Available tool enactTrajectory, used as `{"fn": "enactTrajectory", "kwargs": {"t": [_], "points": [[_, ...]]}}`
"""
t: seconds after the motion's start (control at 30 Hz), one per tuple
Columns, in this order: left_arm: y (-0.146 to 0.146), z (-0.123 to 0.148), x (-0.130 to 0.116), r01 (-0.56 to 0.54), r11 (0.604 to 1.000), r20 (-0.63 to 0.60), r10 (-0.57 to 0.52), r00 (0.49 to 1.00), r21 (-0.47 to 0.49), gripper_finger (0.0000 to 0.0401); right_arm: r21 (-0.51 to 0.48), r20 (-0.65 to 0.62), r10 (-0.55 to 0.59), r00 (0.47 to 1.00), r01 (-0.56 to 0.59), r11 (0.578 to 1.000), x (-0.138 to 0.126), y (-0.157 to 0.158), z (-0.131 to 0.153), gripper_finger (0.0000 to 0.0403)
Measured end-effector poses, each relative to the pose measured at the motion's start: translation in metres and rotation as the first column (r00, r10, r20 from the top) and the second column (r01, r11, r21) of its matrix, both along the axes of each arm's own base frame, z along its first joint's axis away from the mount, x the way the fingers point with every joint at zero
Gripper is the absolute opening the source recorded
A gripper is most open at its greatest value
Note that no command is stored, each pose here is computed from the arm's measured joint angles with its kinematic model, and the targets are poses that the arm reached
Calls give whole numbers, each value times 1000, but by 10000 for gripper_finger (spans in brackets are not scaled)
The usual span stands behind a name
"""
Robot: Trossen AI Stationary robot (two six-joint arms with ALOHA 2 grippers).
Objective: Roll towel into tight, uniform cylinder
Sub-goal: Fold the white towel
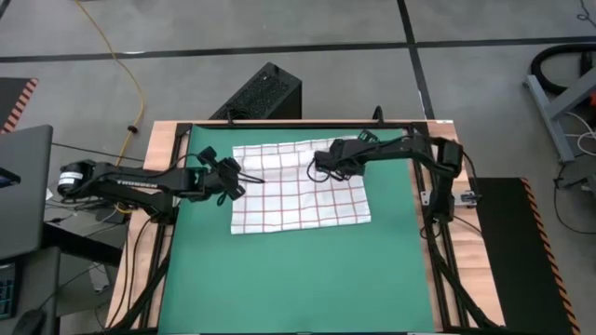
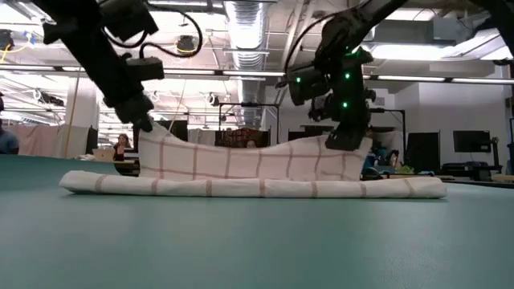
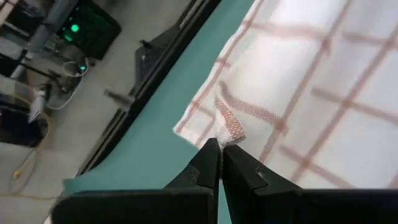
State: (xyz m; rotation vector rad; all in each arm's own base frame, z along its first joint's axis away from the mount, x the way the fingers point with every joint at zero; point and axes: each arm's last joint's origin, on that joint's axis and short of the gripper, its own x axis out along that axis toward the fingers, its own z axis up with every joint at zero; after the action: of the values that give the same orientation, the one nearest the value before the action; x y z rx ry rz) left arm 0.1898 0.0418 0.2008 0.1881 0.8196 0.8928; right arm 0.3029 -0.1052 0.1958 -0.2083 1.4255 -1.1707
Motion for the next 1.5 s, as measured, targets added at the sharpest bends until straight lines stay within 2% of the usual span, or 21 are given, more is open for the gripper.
{"fn": "enactTrajectory", "kwargs": {"t": [0.17,0.37,0.57,0.77,1.0,1.17,1.37,1.5], "points": [[-5,12,2,-11,998,-17,12,1000,66,0,-141,-5,74,997,-74,987,3,17,12,8],[-27,43,12,93,995,37,-94,995,26,0,-170,43,116,992,-107,980,-6,45,37,8],[-67,92,13,215,976,141,-215,966,15,0,-195,174,123,977,-88,977,-30,89,83,8],[-108,127,2,323,946,285,-320,903,39,0,-171,374,224,900,-170,970,-50,141,119,8],[-141,145,-15,385,921,410,-377,831,66,0,-153,544,310,780,-271,950,-66,189,145,8],[-156,148,-25,402,911,464,-394,793,86,0,-137,613,334,716,-320,938,-76,212,156,8],[-169,151,-33,422,901,523,-408,749,99,0,-127,648,357,673,-367,922,-84,228,163,8],[-174,155,-36,427,888,499,-452,740,172,0,-147,661,375,650,-378,914,-86,231,167,8]]}}
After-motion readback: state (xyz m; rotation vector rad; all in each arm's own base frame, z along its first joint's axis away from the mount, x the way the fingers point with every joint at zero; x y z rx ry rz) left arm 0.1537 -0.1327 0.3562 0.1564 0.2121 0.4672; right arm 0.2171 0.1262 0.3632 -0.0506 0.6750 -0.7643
